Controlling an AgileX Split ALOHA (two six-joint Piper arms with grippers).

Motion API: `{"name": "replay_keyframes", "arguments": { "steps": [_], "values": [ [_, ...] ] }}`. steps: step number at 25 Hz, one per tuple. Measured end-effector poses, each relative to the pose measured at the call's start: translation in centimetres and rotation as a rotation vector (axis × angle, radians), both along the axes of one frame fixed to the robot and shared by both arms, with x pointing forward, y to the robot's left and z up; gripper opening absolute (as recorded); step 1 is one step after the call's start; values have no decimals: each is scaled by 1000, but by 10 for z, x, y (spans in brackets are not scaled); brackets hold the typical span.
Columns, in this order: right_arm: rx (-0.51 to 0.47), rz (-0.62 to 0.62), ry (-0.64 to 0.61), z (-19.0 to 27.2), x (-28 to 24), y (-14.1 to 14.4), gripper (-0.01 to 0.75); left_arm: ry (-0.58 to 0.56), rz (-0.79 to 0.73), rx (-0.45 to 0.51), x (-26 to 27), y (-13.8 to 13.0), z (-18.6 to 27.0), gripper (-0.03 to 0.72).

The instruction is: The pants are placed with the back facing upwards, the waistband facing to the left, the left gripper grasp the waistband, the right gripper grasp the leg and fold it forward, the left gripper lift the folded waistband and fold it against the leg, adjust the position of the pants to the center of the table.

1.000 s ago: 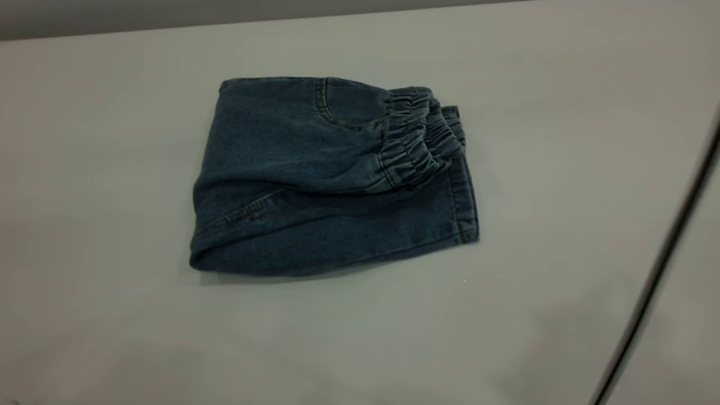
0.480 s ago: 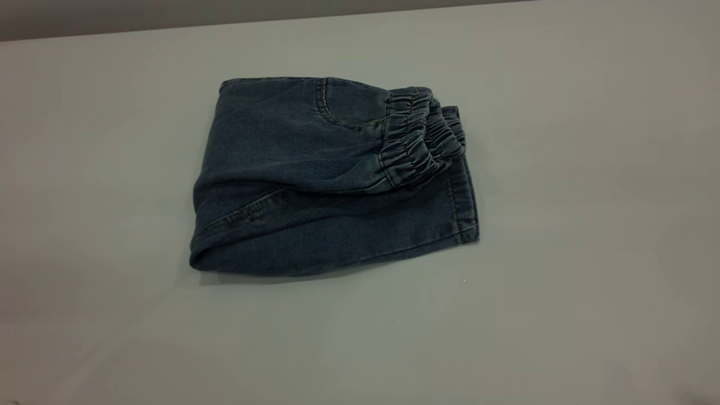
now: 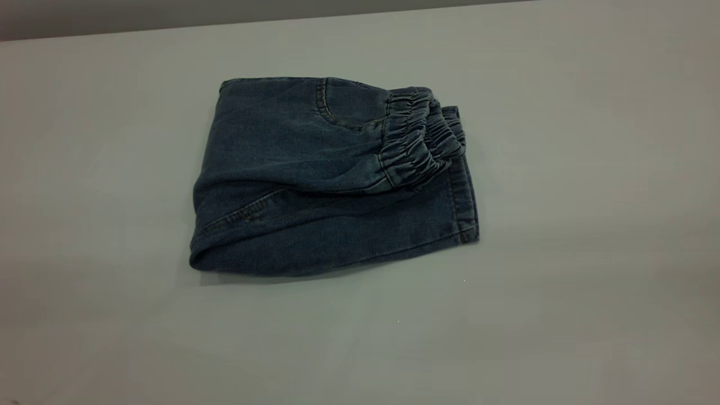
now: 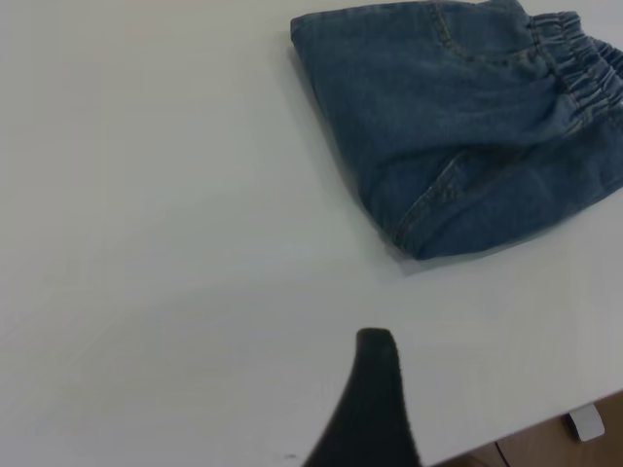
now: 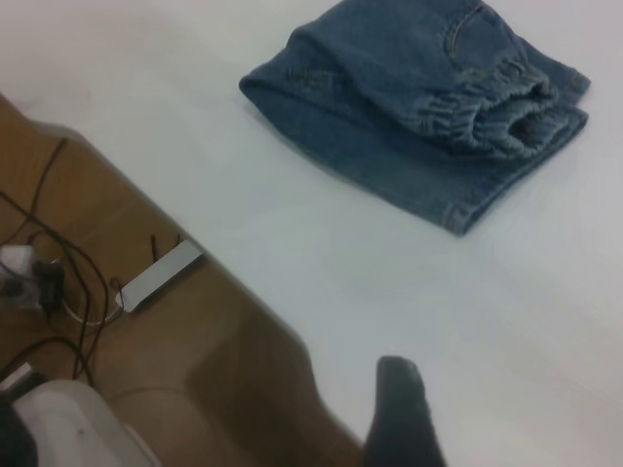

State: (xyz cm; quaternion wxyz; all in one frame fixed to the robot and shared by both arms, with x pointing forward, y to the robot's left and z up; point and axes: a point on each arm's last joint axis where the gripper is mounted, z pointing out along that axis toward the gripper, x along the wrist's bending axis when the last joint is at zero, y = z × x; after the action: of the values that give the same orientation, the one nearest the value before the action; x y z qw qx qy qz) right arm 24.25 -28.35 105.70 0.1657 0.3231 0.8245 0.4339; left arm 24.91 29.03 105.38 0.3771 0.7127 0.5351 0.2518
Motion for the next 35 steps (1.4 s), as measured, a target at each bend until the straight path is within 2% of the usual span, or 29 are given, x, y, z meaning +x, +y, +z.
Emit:
{"name": "replay_keyframes", "arguments": {
  "steps": [5,17,20,26,29,32,35],
  "values": [
    [57,8,-50,0,-12,-9,437,0,0,-1,0,0,0,572],
    [71,-24,-39,0,-14,-8,437,2,20,1,0,0,0,572],
    [87,-123,-28,1,-14,-5,437,1,70,3,1,1,0,572],
    [92,-444,-37,1,-10,-2,437,0,139,2,2,2,0,572],
    [104,-556,-75,0,-14,-2,437,0,160,3,2,2,0,572],
    [106,-611,-87,0,-16,-1,437,-1,167,3,2,2,0,572],
    [106,-614,-83,0,-16,-1,437,-8,167,2,0,2,0,572]
  ]
}}
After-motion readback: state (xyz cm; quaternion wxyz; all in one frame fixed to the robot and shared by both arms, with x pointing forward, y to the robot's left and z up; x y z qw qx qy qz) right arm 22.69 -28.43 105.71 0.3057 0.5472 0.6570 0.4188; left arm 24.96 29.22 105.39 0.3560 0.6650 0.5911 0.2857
